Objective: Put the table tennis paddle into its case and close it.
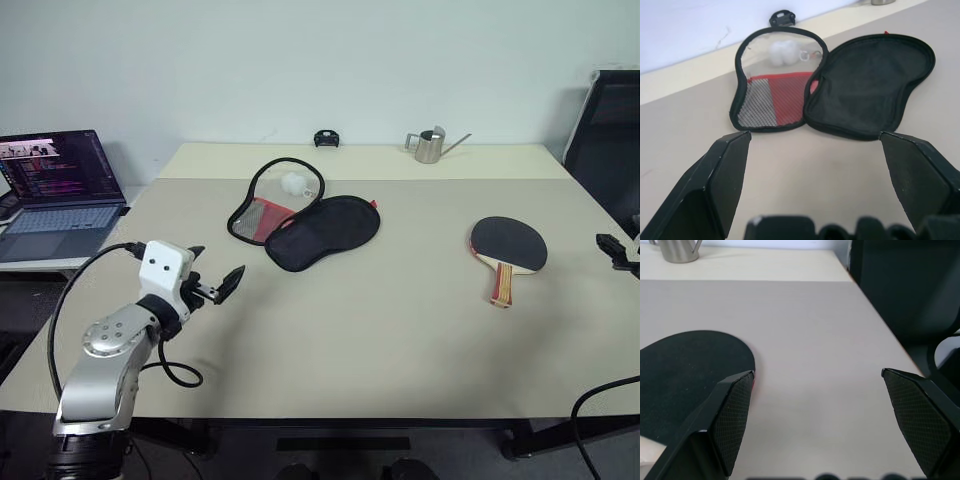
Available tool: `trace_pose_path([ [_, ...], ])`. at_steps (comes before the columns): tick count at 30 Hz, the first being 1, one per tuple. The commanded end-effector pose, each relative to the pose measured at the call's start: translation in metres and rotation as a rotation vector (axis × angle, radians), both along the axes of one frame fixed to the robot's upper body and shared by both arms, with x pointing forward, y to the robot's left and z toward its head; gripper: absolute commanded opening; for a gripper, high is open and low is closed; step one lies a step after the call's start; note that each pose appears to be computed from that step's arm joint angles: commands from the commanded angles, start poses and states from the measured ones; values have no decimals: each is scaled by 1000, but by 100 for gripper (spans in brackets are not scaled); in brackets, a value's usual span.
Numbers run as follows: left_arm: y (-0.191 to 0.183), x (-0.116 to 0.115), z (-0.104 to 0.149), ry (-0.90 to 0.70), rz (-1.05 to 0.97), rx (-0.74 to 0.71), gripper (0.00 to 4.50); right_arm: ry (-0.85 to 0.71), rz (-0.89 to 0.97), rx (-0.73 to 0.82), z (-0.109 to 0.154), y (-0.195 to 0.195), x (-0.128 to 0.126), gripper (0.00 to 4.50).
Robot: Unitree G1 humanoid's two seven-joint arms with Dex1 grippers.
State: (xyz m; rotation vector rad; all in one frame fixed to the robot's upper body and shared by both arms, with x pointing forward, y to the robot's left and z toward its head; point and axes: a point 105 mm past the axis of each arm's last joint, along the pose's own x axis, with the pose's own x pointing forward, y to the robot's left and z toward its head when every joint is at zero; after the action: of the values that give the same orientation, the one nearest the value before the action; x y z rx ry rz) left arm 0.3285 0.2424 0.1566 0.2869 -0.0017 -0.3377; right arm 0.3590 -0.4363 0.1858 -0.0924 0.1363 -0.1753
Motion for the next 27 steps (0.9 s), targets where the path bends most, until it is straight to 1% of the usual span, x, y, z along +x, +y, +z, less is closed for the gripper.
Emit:
trace_pose_path([
  [1, -3, 4, 8, -35, -5, 7, 450, -41, 15, -32, 21, -1, 1, 447],
  [8, -8, 10, 7, -37, -30, -7, 450, -66, 36, -45, 30, 2, 2, 447],
  [12, 0, 12, 6, -38, -13, 7, 450, -73, 35, -45, 32, 1, 1, 447],
  [20, 27, 3, 8, -42, 53, 29, 450, -62, 39, -31, 18, 5, 2, 447],
  [25, 45, 2, 10, -41, 119, 33, 450, -67, 0, -9, 8, 1, -1, 447],
  [26, 46, 2, 10, -40, 120, 32, 450, -58, 9, -1, 6, 4, 0, 447],
  [27, 45, 4, 11, -40, 114, 37, 450, -45, 39, 53, 1, 10, 1, 447],
])
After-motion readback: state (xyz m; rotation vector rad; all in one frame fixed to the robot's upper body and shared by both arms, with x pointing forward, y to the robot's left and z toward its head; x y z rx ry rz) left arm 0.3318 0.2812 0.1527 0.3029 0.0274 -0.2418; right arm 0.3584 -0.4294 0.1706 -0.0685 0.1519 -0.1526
